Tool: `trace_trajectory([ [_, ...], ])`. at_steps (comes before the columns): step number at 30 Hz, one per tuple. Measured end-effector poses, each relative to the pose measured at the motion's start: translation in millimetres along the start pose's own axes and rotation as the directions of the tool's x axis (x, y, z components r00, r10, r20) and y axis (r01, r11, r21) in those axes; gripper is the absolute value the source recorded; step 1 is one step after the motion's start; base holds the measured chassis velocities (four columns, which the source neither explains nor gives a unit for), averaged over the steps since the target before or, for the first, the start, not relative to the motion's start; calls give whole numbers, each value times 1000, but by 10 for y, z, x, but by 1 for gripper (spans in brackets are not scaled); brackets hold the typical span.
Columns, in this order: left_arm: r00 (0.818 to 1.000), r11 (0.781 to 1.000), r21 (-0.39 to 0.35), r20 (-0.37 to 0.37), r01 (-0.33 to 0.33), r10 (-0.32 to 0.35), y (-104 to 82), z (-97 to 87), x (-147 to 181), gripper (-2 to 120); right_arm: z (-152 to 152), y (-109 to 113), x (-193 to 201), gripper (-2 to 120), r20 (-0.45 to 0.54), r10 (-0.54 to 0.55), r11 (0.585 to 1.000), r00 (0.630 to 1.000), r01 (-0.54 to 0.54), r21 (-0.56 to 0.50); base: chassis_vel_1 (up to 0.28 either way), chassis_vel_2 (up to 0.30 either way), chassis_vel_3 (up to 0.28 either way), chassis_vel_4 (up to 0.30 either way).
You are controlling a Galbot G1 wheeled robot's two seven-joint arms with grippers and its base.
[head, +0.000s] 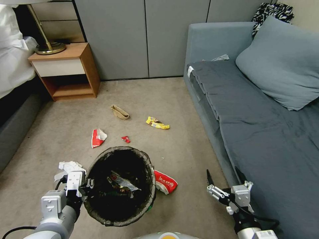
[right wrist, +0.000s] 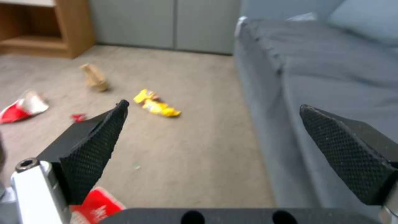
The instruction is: Pick up the trash bin, then pick up the garbage from the floor and place it into the trash bin.
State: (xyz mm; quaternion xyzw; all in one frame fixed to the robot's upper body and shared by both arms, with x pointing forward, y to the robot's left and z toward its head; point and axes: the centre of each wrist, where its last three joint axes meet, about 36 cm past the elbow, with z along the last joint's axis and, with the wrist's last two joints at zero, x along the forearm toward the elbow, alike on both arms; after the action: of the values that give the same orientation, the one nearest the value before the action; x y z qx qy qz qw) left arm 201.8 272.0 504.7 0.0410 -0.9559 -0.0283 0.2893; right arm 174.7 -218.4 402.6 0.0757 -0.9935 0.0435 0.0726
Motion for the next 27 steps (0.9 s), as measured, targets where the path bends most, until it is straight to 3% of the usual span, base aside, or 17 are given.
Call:
trace_trajectory([
  [9, 1000, 1000, -4, -12, 23, -23, 49, 21, 24, 1, 7, -10, -280, 100, -109, -163, 987, 981, 163, -13, 0, 0, 0, 0],
  [19, 999, 999, 4, -27, 44, -44, 138, 44, 62, 1, 138, 71, -661, 100, -228, -341, 940, 912, 331, -79, 0, 0, 0, 0],
  [27, 998, 999, 7, -35, 45, -44, 143, 42, 63, 1, 293, 152, -1088, 100, -282, -416, 909, 865, 401, -111, 0, 0, 0, 0],
])
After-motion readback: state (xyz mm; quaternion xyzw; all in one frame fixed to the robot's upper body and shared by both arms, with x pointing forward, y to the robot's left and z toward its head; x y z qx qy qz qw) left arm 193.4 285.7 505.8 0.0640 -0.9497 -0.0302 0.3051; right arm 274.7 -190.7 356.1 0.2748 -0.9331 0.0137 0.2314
